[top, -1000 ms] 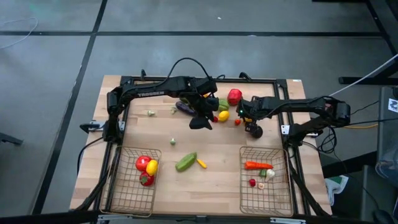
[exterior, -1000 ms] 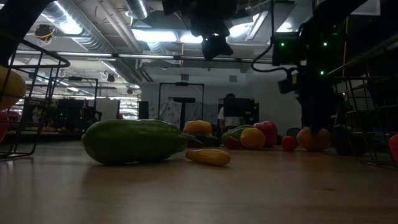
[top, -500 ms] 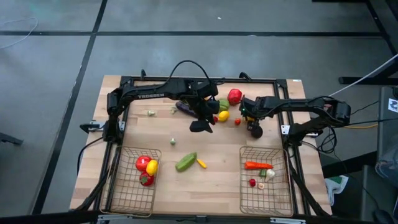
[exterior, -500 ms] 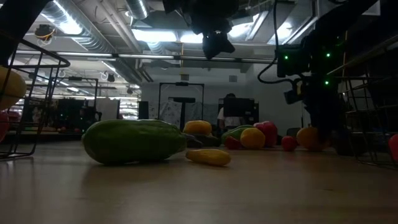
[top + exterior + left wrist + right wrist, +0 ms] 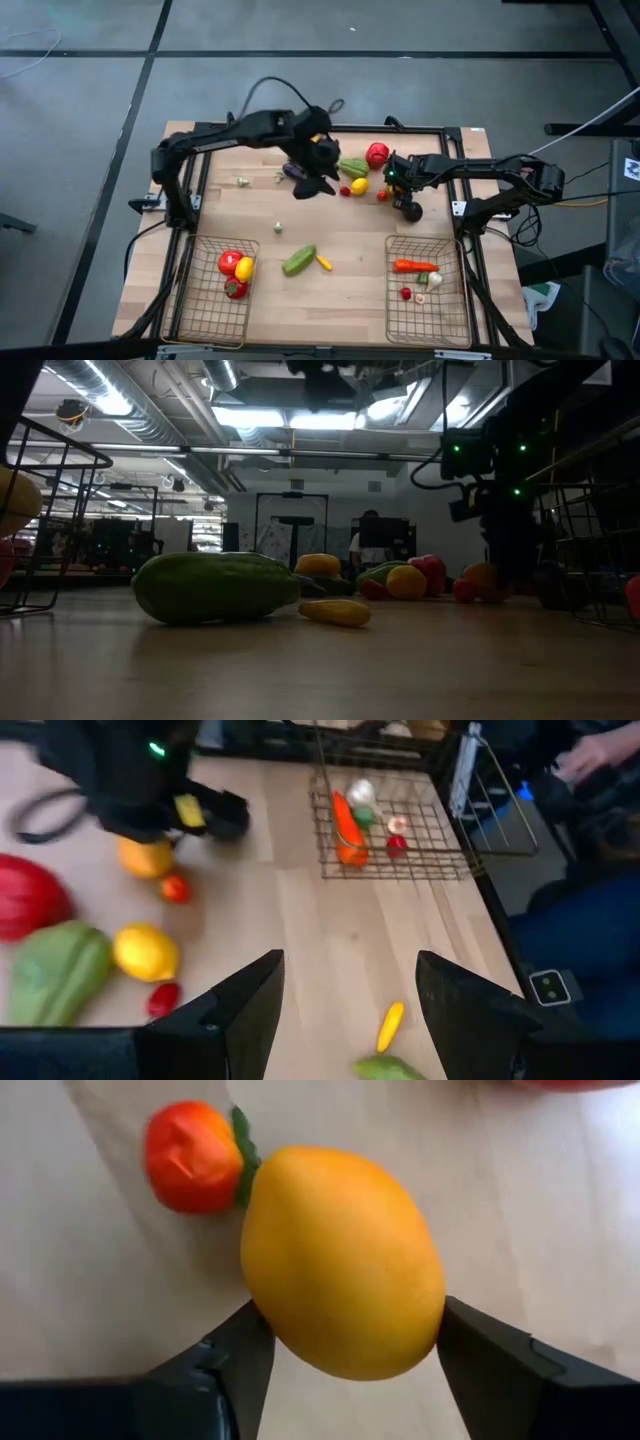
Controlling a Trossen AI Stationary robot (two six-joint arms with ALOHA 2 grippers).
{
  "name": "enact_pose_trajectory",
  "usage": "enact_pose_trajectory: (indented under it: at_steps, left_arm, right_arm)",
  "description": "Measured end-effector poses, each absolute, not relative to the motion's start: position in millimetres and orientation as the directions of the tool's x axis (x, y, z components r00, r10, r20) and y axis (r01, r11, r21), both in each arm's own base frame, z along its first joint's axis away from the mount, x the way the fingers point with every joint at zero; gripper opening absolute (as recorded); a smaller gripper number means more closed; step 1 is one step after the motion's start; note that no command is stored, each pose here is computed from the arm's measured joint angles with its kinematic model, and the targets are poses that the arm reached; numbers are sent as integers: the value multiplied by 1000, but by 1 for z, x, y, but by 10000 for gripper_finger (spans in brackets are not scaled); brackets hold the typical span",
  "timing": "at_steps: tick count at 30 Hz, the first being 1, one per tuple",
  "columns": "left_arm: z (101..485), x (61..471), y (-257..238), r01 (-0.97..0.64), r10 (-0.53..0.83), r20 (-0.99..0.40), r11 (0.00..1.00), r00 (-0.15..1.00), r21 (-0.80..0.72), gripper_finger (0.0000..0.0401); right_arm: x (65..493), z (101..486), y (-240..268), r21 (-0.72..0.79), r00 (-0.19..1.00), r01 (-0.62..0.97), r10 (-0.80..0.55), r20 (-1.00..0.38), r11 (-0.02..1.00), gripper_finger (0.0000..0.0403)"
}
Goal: Sort produce into baskets
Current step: Put the right lemon into the left wire basket
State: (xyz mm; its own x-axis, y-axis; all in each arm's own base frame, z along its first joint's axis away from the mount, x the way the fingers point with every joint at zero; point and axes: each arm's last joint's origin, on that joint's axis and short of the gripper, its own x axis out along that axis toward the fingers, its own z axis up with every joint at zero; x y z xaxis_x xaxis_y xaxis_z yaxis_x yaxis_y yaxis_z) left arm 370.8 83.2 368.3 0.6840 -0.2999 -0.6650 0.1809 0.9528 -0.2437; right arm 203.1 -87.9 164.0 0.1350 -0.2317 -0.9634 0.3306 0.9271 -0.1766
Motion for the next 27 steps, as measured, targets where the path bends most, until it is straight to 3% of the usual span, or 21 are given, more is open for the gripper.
enact_pose_trajectory:
  at_steps: [10, 15, 21, 27]
  left_arm:
    - [424, 311, 87, 12, -49, -640, 998, 767, -62, 223]
    - [435, 294, 83, -33, 3, -643, 999, 766, -35, 223]
    - [428, 289, 81, -89, -4, -699, 991, 715, -97, 223]
    - [408, 290, 73, -115, -14, -780, 987, 626, -109, 223]
  right_arm:
    - [225, 195, -94, -101, 272, 334, -198, -942, 937, 243]
    - [237, 218, -98, -61, 353, 366, -200, -914, 928, 243]
    - [258, 247, -96, 113, 558, 366, -121, -821, 924, 243]
    - [285, 268, -76, 182, 764, 250, -78, -641, 951, 243]
